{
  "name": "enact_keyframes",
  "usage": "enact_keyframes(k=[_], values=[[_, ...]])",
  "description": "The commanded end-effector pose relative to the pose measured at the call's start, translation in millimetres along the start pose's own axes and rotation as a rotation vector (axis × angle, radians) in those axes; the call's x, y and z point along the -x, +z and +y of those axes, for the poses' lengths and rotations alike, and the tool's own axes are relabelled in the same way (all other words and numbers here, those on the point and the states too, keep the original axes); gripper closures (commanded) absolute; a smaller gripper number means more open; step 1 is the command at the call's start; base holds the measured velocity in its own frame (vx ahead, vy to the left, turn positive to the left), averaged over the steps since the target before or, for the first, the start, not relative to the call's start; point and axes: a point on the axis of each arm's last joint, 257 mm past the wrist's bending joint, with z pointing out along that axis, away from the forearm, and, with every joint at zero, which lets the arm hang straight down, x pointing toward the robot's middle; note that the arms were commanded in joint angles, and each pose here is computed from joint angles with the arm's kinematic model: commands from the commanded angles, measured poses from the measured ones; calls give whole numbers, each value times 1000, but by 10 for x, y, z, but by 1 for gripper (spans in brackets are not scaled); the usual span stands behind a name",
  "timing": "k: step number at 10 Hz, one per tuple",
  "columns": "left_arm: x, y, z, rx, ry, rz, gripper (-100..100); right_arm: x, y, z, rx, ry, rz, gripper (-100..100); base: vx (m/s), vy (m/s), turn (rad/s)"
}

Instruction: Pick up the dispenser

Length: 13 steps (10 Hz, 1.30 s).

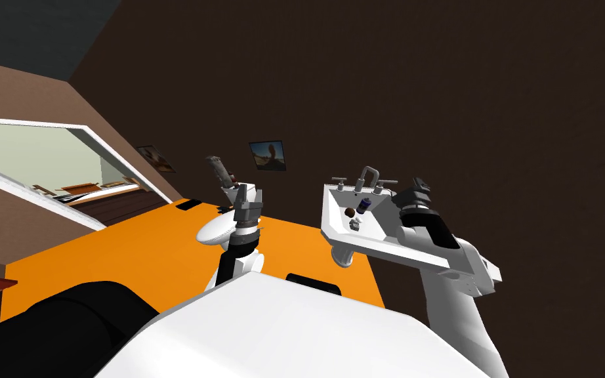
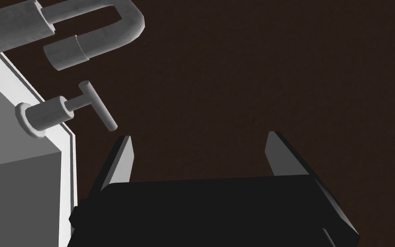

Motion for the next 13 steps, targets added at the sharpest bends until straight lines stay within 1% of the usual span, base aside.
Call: enact_keyframes(k=[1, 2, 4, 5, 7, 8, 10, 11, 13], values=[[0, 0, 0, 0, 0, 0, 0, 55, 6, -71, -32, 6, -21, -100, 9, 15, -1], [0, 0, 0, 0, 0, 0, 0, 156, 125, -23, -35, 47, -50, -100, 25, 27, 32], [0, 0, 0, 0, 0, 0, 0, 218, 115, -137, -79, 48, -75, -100, 16, 25, 8], [0, 0, 0, 0, 0, 0, 0, 327, 222, -106, -86, 93, -108, -100, 15, 32, 29], [0, 0, 0, 0, 0, 0, 0, 385, 203, -216, -128, 94, -133, -100, 15, 22, 8], [0, 0, 0, 0, 0, 0, 0, 496, 297, -199, -136, 143, -169, -100, 22, 18, 26], [0, 0, 0, 0, 0, 0, 0, 550, 269, -308, -178, 144, -194, -100, 24, 25, 10], [0, 0, 0, 0, 0, 0, 0, 656, 350, -302, -187, 197, -229, -100, 22, 37, 26], [0, 0, 0, 0, 0, 0, 0, 707, 311, -414, -230, 199, -256, -100, 20, 21, 7]])
